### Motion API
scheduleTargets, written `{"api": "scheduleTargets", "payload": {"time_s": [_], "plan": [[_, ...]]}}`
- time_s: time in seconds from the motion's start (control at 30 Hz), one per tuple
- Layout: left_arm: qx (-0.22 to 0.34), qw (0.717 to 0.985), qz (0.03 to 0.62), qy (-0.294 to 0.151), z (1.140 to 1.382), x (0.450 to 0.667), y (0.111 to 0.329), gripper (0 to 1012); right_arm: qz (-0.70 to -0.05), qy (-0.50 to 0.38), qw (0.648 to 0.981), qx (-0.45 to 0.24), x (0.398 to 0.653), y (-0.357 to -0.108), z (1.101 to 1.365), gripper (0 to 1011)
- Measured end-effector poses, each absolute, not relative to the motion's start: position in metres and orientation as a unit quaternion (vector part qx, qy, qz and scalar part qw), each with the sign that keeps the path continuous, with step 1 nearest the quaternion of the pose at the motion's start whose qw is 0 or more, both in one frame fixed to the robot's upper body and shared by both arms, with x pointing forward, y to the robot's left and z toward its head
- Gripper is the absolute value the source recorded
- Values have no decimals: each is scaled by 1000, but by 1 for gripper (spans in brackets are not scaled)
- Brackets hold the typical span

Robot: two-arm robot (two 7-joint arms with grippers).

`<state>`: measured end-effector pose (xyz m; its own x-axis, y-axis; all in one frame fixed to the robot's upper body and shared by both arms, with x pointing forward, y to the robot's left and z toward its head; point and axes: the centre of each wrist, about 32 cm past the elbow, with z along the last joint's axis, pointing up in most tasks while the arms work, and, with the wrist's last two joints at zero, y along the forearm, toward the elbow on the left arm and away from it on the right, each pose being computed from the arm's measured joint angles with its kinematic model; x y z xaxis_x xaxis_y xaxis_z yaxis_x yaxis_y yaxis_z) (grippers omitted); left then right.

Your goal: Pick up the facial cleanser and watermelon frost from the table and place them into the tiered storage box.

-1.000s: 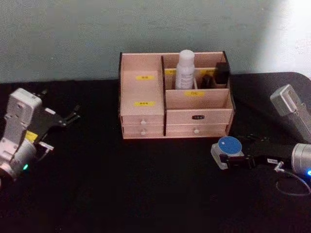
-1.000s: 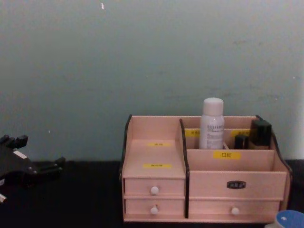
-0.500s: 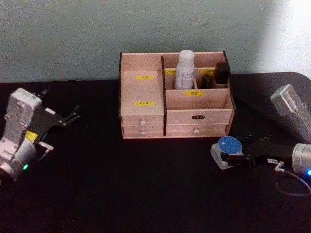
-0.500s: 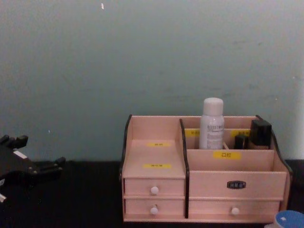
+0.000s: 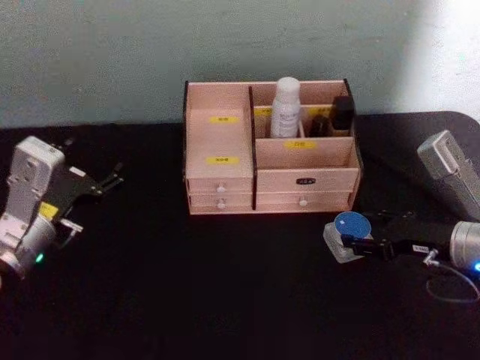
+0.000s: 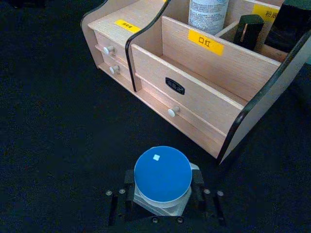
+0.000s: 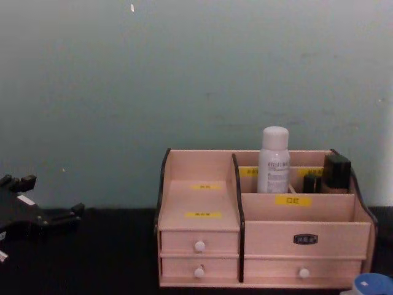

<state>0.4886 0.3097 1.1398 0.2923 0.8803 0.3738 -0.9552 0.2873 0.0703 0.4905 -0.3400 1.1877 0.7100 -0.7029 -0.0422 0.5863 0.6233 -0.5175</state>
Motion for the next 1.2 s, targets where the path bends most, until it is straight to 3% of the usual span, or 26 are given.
{"api": "scheduleTargets", "payload": {"time_s": [0.67,1.2], "plan": [[141,791,580,-132,1140,489,310,1001,-362,109,894,-241,490,-341,1188,704],[141,791,580,-132,1140,489,310,1001,-310,84,927,-196,501,-338,1212,704]]}}
